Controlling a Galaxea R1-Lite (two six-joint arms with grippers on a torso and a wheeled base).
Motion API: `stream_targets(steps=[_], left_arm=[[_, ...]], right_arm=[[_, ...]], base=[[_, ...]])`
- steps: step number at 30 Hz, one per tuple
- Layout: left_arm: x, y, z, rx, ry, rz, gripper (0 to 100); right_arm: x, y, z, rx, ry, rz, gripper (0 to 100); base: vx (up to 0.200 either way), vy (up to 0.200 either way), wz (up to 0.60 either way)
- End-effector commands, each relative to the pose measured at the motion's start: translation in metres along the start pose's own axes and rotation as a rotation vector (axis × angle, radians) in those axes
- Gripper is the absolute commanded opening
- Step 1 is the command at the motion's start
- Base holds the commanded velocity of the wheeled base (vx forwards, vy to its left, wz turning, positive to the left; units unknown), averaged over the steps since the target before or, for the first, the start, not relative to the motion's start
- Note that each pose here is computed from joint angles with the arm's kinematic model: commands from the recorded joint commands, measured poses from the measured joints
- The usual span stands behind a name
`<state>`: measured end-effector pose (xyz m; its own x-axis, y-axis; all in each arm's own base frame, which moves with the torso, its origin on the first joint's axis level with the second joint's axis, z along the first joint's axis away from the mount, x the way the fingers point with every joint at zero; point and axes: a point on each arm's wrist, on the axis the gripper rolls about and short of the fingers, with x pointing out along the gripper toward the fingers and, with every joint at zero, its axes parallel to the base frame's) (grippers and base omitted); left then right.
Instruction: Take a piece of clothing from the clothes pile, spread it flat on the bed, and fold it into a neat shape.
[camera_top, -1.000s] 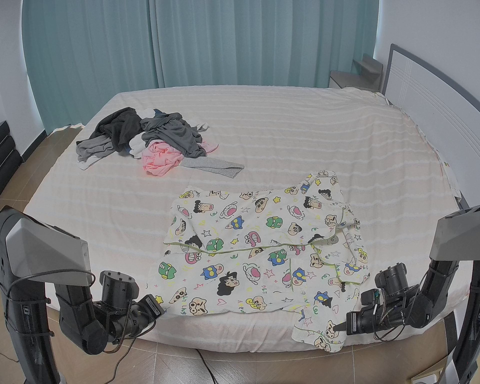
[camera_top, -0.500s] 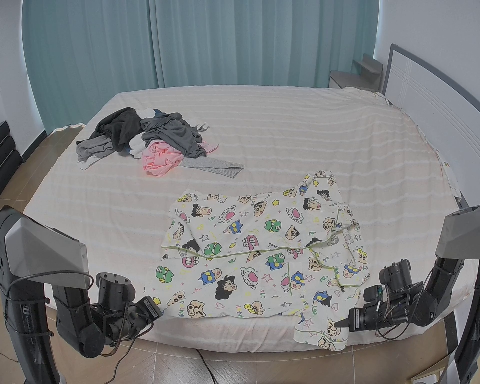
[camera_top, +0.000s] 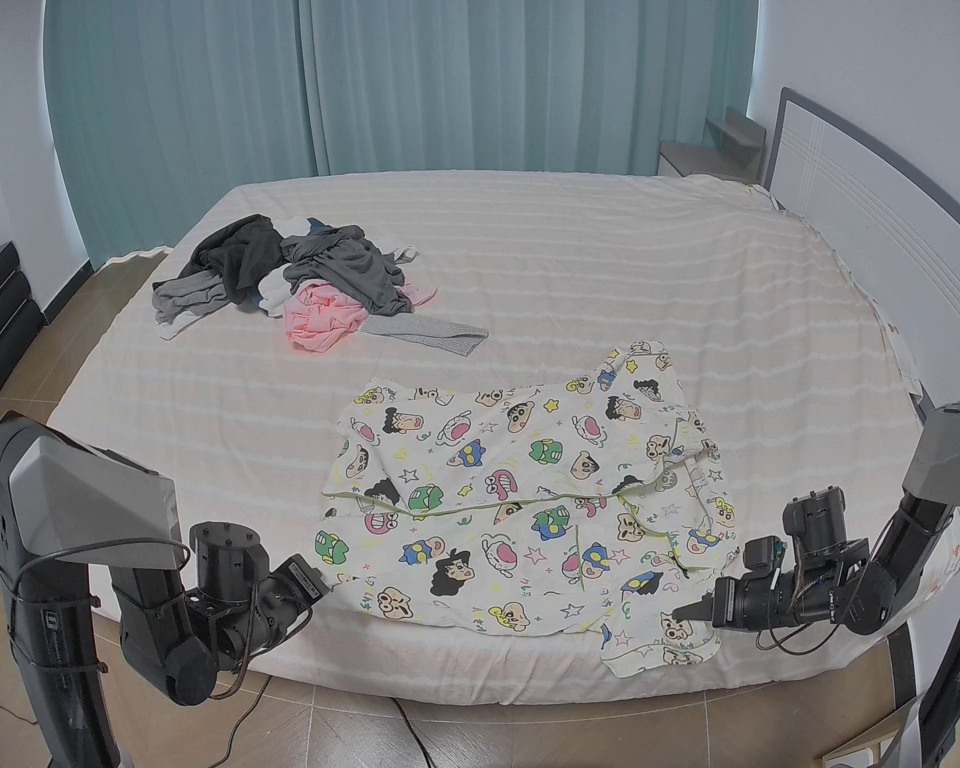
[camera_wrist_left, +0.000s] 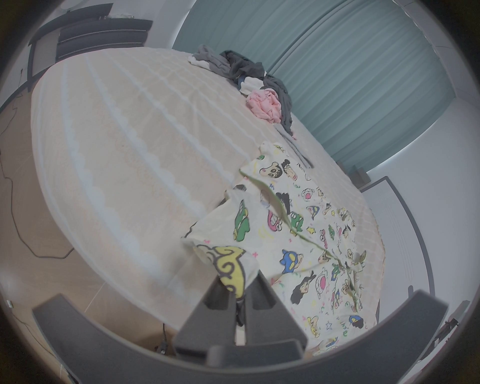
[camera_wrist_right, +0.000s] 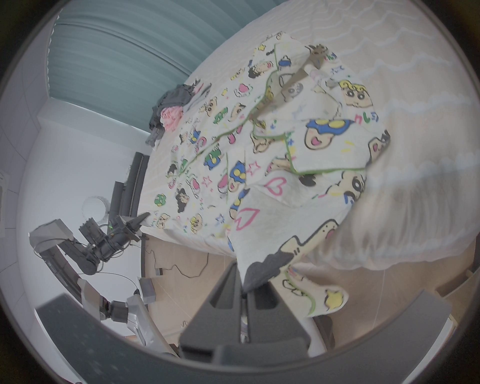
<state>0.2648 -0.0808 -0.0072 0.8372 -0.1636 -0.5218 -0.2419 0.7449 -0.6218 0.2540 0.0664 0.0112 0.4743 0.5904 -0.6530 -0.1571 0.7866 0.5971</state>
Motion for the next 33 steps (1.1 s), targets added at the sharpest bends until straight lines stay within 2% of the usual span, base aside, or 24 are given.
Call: stream_targets(steps=[1, 5, 9, 14, 24, 33], left_arm=[[0.007, -0.008, 0.006, -0.003, -0.034, -0.032, 0], [0.011, -0.014, 0.01, -0.005, -0.053, -0.057, 0], [0.02, -0.024, 0.017, -0.01, -0.086, -0.097, 0], [0.028, -0.033, 0.024, -0.014, -0.109, -0.124, 0], [0.054, -0.051, 0.042, -0.021, -0.114, -0.108, 0], [0.079, -0.057, 0.051, -0.026, -0.105, -0.081, 0]], right_arm=[[-0.008, 0.006, 0.014, -0.01, -0.062, 0.031, 0], [-0.009, 0.005, 0.023, -0.007, -0.092, 0.033, 0], [-0.01, 0.004, 0.042, 0.04, -0.15, 0.051, 0], [-0.009, 0.001, 0.056, 0.043, -0.183, 0.066, 0], [-0.005, -0.012, 0.089, 0.056, -0.248, 0.052, 0], [0.0, -0.02, 0.113, 0.062, -0.277, 0.044, 0]], base=[[0.0, 0.0, 0.0], [0.0, 0.0, 0.0], [0.0, 0.0, 0.0], [0.0, 0.0, 0.0], [0.0, 0.0, 0.0], [0.0, 0.0, 0.0]])
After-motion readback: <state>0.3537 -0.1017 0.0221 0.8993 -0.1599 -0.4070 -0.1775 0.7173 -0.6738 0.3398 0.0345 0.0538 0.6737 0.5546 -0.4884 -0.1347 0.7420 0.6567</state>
